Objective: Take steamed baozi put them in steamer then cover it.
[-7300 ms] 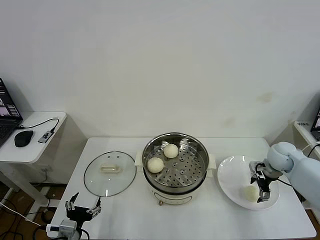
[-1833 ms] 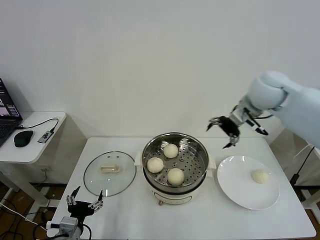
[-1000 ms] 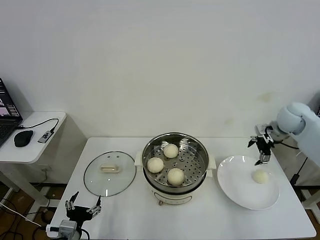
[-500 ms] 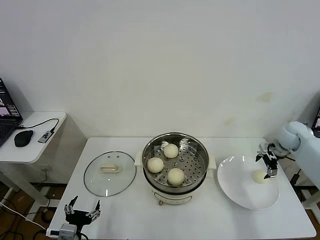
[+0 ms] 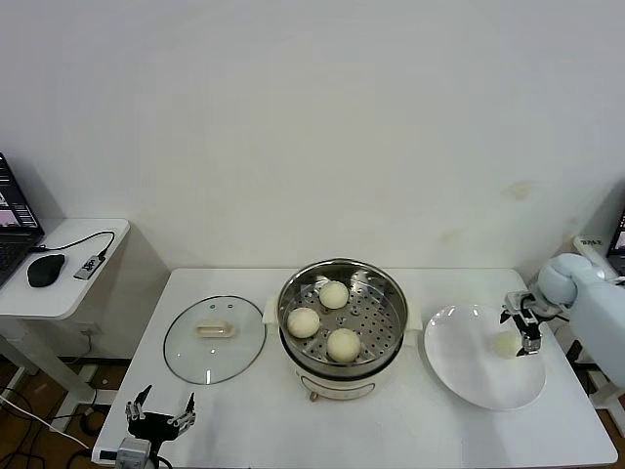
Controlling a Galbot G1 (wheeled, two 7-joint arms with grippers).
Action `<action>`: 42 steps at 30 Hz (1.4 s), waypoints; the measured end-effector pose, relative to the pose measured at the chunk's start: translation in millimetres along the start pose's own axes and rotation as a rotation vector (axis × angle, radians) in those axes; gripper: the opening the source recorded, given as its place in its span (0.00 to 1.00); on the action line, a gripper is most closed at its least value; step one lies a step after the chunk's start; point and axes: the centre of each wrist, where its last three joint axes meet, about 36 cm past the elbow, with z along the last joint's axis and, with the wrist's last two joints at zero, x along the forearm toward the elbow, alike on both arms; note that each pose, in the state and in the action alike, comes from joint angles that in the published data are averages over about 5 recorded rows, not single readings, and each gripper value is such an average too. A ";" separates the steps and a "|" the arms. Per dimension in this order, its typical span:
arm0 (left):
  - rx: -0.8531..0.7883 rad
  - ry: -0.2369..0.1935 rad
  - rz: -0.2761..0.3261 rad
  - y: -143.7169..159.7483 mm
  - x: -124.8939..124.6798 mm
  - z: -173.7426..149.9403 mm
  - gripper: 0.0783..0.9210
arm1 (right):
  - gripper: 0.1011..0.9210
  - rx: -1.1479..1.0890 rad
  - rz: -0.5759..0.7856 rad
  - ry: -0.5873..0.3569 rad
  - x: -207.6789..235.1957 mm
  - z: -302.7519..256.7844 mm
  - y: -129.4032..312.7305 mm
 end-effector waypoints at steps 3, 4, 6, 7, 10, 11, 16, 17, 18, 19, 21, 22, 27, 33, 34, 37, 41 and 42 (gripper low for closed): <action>0.001 0.000 0.000 -0.4 -0.4 0.0 0.88 | 0.88 0.002 0.003 0.003 -4.8 -0.6 0.2; 0.002 0.000 0.000 -0.5 -0.4 0.0 0.88 | 0.88 0.003 0.005 0.005 -6.0 -0.8 0.3; 0.001 0.000 0.000 -0.4 -0.4 0.1 0.88 | 0.88 0.003 0.006 0.008 -8.6 -0.6 0.8; 0.001 0.000 0.001 -0.3 -0.4 0.1 0.88 | 0.88 0.003 0.007 0.009 -9.8 -0.4 1.0; 0.000 0.000 0.000 0.1 -0.5 0.3 0.88 | 0.88 0.001 0.009 0.012 -13.5 0.1 1.8; 0.000 0.000 0.000 0.1 -0.6 0.4 0.88 | 0.88 0.001 0.009 0.013 -14.6 0.2 2.0; 0.000 0.000 0.001 -0.3 -0.9 0.3 0.88 | 0.88 -0.003 0.008 0.016 -19.1 1.2 2.4; 0.000 0.000 0.002 -0.5 -1.1 0.3 0.88 | 0.88 -0.005 0.008 0.017 -20.0 1.4 2.6; 0.001 0.000 0.002 -0.6 -1.2 0.4 0.88 | 0.88 -0.006 0.008 0.017 -20.9 1.7 3.0; 0.001 0.001 0.003 -0.8 -1.3 0.5 0.88 | 0.88 -0.008 0.009 0.017 -21.7 2.0 3.3; 0.001 0.002 0.004 -1.0 -1.4 1.0 0.88 | 0.88 -0.014 0.011 0.015 -23.2 2.5 3.8; 0.000 0.003 0.004 -1.1 -1.4 1.2 0.88 | 0.88 -0.017 0.012 0.014 -23.7 2.8 3.8; 0.000 0.004 0.004 -1.0 -1.5 1.6 0.88 | 0.87 -0.032 0.017 0.006 -25.3 3.7 3.1; 0.001 0.001 0.005 -1.6 -2.0 0.8 0.88 | 0.70 -0.052 0.020 -0.001 -24.1 7.1 3.2; 0.002 0.001 0.005 -1.9 -2.1 0.7 0.88 | 0.67 -0.056 0.019 -0.002 -23.8 7.8 3.4; 0.002 0.001 0.006 -2.2 -2.3 0.6 0.88 | 0.62 -0.069 0.018 -0.005 -22.2 10.0 3.6; 0.001 -0.003 0.006 -1.9 -2.5 -0.4 0.88 | 0.58 -0.087 0.018 -0.009 -16.7 12.6 2.6; 0.001 -0.004 0.006 -1.9 -2.6 -0.9 0.88 | 0.58 -0.092 0.018 -0.010 -14.2 13.2 2.2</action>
